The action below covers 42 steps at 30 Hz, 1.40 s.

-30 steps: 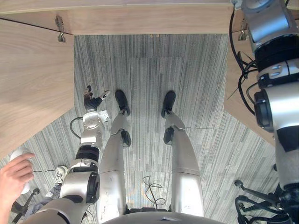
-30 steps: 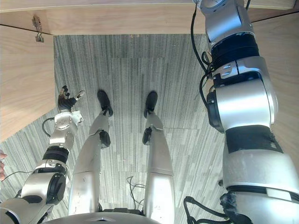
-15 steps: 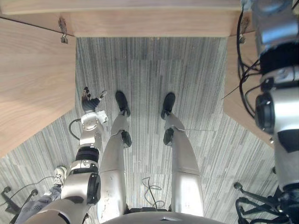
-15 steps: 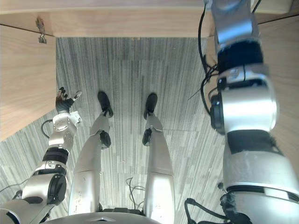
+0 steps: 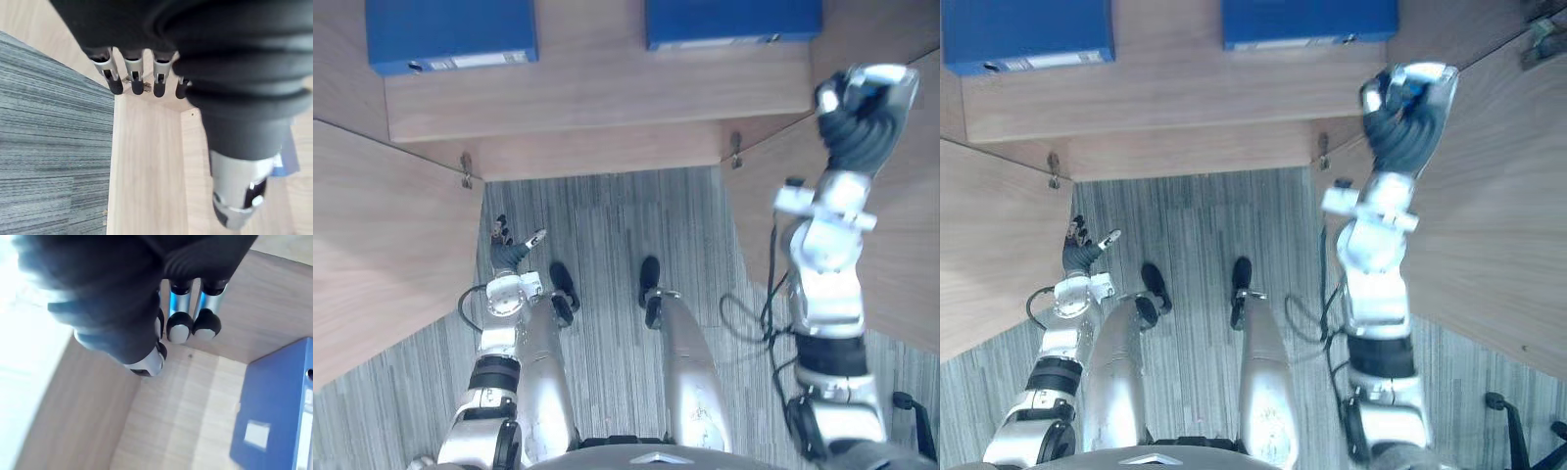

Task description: Walk over to the cabinet, pick up the folder, carry it to the office cabinet, place the folder inside the office cabinet, then close the office cabinet door

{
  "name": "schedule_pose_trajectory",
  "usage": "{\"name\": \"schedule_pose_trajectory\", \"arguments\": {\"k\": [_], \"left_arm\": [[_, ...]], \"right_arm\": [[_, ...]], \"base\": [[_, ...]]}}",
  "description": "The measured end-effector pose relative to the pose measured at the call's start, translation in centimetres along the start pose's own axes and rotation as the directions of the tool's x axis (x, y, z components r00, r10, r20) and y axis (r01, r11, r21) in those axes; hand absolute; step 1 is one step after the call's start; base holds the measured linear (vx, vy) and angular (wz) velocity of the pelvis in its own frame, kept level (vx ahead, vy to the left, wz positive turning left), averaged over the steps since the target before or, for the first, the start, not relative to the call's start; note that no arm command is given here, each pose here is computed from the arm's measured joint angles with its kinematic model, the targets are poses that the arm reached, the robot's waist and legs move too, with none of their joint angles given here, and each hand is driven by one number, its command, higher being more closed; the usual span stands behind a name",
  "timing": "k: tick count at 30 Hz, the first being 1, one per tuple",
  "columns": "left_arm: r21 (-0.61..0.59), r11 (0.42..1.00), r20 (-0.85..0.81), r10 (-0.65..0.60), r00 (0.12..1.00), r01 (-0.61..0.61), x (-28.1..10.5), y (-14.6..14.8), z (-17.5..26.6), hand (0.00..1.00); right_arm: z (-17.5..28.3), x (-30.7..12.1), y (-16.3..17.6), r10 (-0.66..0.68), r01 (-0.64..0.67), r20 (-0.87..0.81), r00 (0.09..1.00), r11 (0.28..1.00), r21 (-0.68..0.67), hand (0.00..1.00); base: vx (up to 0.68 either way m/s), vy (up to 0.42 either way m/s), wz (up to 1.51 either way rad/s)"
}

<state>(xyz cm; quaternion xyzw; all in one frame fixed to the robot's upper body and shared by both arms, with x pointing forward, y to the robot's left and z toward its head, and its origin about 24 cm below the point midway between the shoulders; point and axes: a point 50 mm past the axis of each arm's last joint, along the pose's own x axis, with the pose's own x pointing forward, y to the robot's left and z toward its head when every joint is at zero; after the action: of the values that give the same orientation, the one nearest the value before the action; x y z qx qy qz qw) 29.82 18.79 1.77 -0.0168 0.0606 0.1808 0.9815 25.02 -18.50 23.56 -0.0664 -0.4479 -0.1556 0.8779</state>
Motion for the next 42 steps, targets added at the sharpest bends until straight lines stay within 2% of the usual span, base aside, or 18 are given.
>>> {"name": "schedule_pose_trajectory", "arguments": {"k": [3,7,9,12,14,15,16,22,23,25,30,34,42], "left_arm": [[0.023,1.000,-0.074,0.002,0.997,0.000,-1.3,0.4,-2.2,0.00],[0.072,0.997,-0.216,-0.010,0.976,0.026,-3.9,0.6,-6.3,0.00],[0.097,0.994,-0.280,-0.011,0.960,0.040,-5.0,0.9,-8.0,0.00],[0.174,0.982,-0.377,-0.008,0.926,0.079,-6.7,1.5,-10.7,0.00],[0.230,0.965,-0.452,-0.009,0.892,0.127,-7.6,2.2,-12.5,0.00],[0.241,0.962,-0.462,-0.006,0.887,0.132,-7.7,2.4,-12.7,0.00],[0.253,0.958,-0.475,0.002,0.880,0.134,-7.9,2.8,-13.1,0.00],[0.313,0.938,-0.562,0.057,0.825,0.149,-10.0,5.1,-15.3,0.00],[0.321,0.934,-0.574,0.060,0.817,0.157,-10.3,5.3,-15.6,0.00],[0.329,0.929,-0.614,0.071,0.786,0.173,-11.4,5.8,-16.5,0.00],[0.322,0.932,-0.691,0.111,0.714,0.166,-13.7,7.0,-18.2,0.00],[0.323,0.930,-0.720,0.122,0.683,0.174,-14.6,7.3,-18.8,0.00],[0.316,0.925,-0.750,0.108,0.652,0.211,-15.3,7.2,-19.3,0.00]], "right_arm": [[-0.9,-3.7,1.8,0.103,-0.089,-0.119,0.988,0.990,0.113,1.00],[-2.1,-9.4,4.2,0.268,-0.198,-0.304,0.914,0.950,0.240,1.00],[-3.3,-11.8,4.4,0.302,-0.222,-0.402,0.865,0.947,0.233,1.00],[-6.7,-16.1,4.1,0.345,-0.303,-0.590,0.730,0.937,0.173,1.00],[-10.3,-20.3,3.4,0.336,-0.378,-0.760,0.557,0.917,0.128,1.00],[-11.1,-21.3,3.2,0.330,-0.399,-0.794,0.510,0.909,0.121,1.00],[-12.4,-23.2,2.6,0.302,-0.424,-0.856,0.419,0.899,0.110,1.00],[-14.6,-29.9,-0.9,0.155,-0.481,-0.982,0.109,0.873,0.084,1.00],[-14.6,-30.4,-1.1,0.144,-0.482,-0.986,0.085,0.872,0.086,0.00],[-14.7,-32.2,-2.0,0.095,-0.483,-0.995,-0.006,0.871,0.086,0.00],[-14.4,-34.1,-3.3,0.029,-0.478,-0.995,-0.093,0.875,0.070,0.00],[-13.4,-36.6,-4.6,-0.038,-0.450,-0.979,-0.200,0.891,0.057,0.00],[-13.0,-37.7,-6.0,-0.123,-0.366,-0.956,-0.265,0.930,-0.018,0.00]], "base": [[0.08,0.021,-0.07],[0.13,0.025,-0.05],[0.14,0.010,-0.05],[0.14,0.009,-0.02],[0.10,0.002,0.06],[0.10,0.004,0.00],[0.08,0.008,-0.02],[0.01,0.023,-0.07],[-0.07,0.031,-0.03],[-0.12,0.041,-0.13],[-0.10,0.040,-0.28],[-0.03,0.030,-0.17],[0.03,0.019,-0.03]]}}
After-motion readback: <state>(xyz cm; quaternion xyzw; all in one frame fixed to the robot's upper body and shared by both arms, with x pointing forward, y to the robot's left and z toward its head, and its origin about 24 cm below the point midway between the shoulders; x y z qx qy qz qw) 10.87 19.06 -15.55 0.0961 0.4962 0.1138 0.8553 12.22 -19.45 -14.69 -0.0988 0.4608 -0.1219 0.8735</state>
